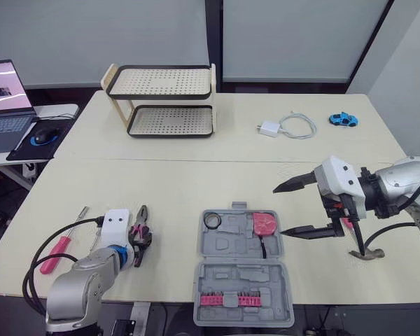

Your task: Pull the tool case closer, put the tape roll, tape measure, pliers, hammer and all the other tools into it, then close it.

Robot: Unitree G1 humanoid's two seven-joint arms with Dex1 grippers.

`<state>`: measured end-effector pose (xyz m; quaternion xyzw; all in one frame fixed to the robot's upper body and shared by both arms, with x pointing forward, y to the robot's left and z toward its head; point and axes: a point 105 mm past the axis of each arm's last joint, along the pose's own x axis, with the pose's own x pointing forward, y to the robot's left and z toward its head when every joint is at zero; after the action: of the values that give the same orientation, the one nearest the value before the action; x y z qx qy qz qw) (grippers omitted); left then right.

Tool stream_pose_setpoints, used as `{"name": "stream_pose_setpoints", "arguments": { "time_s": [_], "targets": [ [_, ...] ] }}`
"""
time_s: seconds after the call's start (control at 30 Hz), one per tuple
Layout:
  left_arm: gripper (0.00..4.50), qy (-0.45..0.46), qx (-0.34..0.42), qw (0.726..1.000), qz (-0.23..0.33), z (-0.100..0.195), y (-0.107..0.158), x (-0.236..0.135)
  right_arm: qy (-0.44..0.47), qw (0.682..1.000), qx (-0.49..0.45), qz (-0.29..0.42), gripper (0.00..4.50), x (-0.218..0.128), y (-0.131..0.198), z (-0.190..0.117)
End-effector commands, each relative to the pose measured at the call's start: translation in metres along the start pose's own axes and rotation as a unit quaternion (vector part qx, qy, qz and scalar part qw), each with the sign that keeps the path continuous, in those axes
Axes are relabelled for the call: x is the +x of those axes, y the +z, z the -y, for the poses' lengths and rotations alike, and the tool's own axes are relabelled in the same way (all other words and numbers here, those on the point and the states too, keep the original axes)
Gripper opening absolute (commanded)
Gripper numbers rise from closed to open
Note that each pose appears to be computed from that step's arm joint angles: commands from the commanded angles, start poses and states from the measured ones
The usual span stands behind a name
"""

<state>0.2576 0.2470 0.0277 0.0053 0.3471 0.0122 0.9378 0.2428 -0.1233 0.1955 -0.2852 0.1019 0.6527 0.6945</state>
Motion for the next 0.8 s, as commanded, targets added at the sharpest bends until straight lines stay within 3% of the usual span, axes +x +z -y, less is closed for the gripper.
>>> {"name": "stream_pose_setpoints", "arguments": {
  "time_s": [0.03,0.2,0.53,0.7,0.8],
  "targets": [
    [2.53,0.025,0.01,0.999,-0.021,-0.021,-0.009,0.003,-0.01,1.0,-0.022,0.001,4.5,-0.006,0.009,-0.001],
    [2.53,0.012,0.034,0.999,-0.009,-0.026,-0.005,0.003,-0.015,1.0,-0.016,-0.005,4.5,-0.009,0.007,-0.004],
    [2.53,-0.09,0.183,0.974,0.099,-0.01,0.039,-0.013,-0.036,0.999,-0.014,-0.007,4.5,-0.011,0.006,-0.007],
    [2.53,-0.199,0.307,0.918,0.15,0.009,0.067,-0.036,-0.047,0.999,-0.01,-0.008,4.5,-0.014,0.006,-0.008],
    [2.53,-0.287,0.391,0.863,0.141,0.025,0.07,-0.05,-0.054,0.998,-0.005,-0.008,4.5,-0.015,0.005,-0.01]
  ]
}}
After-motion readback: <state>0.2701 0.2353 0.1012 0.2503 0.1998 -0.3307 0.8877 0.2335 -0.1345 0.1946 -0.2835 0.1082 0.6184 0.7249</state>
